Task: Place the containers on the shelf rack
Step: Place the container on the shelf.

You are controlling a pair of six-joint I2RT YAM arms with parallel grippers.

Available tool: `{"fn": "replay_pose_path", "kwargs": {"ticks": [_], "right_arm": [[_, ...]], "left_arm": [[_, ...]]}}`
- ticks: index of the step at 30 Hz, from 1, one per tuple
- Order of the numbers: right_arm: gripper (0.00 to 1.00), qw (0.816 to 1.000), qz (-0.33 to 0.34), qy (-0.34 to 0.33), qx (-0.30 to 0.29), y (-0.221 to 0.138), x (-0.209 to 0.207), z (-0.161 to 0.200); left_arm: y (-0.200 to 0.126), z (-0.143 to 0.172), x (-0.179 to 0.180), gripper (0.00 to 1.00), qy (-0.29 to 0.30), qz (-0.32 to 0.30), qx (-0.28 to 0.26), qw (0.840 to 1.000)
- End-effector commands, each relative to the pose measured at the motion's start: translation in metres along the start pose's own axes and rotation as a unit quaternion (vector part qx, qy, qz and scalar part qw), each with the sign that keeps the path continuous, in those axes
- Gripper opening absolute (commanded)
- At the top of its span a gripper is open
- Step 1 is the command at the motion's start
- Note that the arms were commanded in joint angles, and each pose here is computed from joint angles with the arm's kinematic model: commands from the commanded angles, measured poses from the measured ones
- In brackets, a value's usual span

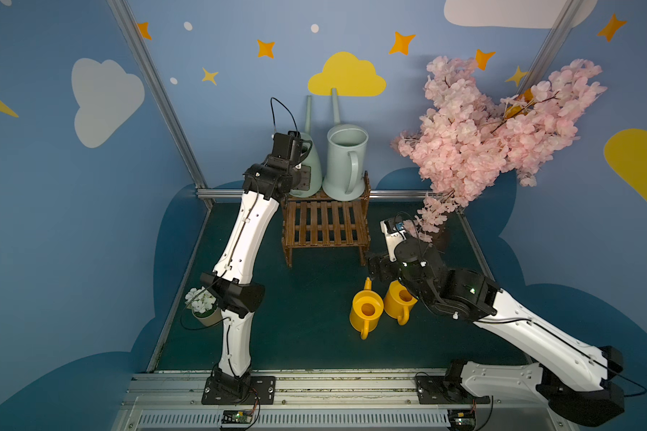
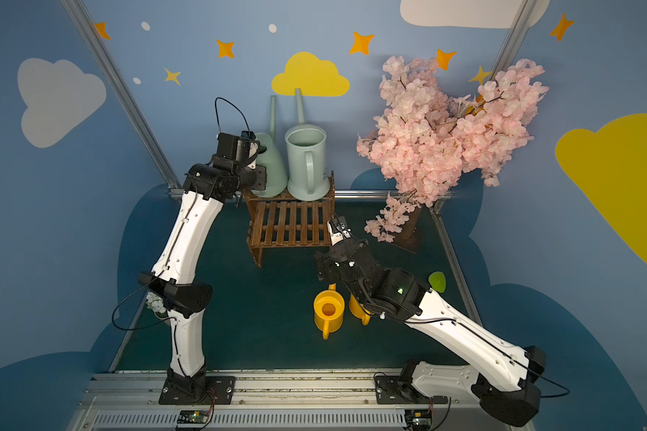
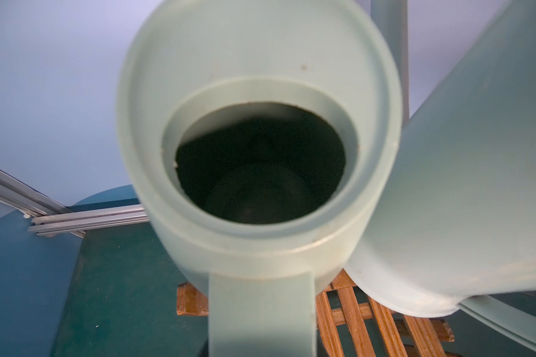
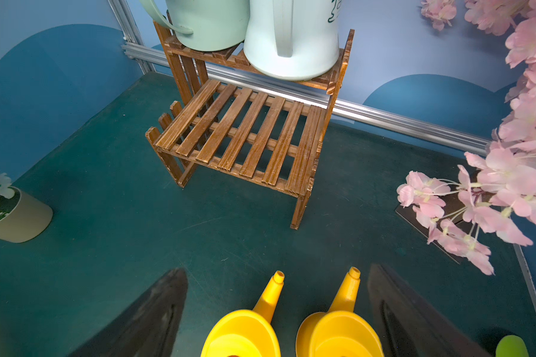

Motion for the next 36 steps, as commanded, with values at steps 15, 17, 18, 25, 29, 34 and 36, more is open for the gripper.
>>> {"fn": "replay_pose_path", "kwargs": {"ticks": [15,17,18,25,29,34,36], "right_arm": [[0.92,1.000,-0.001,0.009,-0.013,-0.004,0.000,-0.004],[0.92,1.000,-0.002,0.012,-0.015,-0.006,-0.001,-0.005],[0.92,1.000,-0.002,0.013,-0.017,-0.007,-0.002,-0.005],[0.90,1.000,0.002,0.019,-0.001,-0.013,-0.004,-0.004],[0.86,0.999,0.015,0.013,0.035,-0.017,0.001,0.002],[0.84,0.993,0.041,-0.001,0.110,-0.026,0.018,0.025],[0.83,0.990,0.056,0.007,0.132,-0.030,0.025,0.036]], "left_arm": [[-0.031,-0.008,0.000,0.47,-0.014,0.024,-0.024,0.999],[-0.039,-0.009,0.001,0.50,-0.013,0.027,-0.027,0.999],[-0.044,-0.009,0.002,0.51,-0.012,0.029,-0.028,0.999],[-0.084,0.001,0.016,0.67,0.020,0.025,-0.024,0.999],[-0.101,0.022,0.031,0.77,0.053,0.041,-0.005,0.998],[-0.110,0.068,0.057,0.92,0.074,0.093,0.038,0.992],[-0.110,0.088,0.068,0.97,0.073,0.106,0.055,0.990]]}}
Point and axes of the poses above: each gripper's point midway between its finger pads, its own y axis out along the fingers, its own x axis along the line the jaws close on, z = x × y, the point moved 10 cm from there along -y, back along the fingers, and after that the axes turned 6 degrees about -y, right-handed, at the moved point
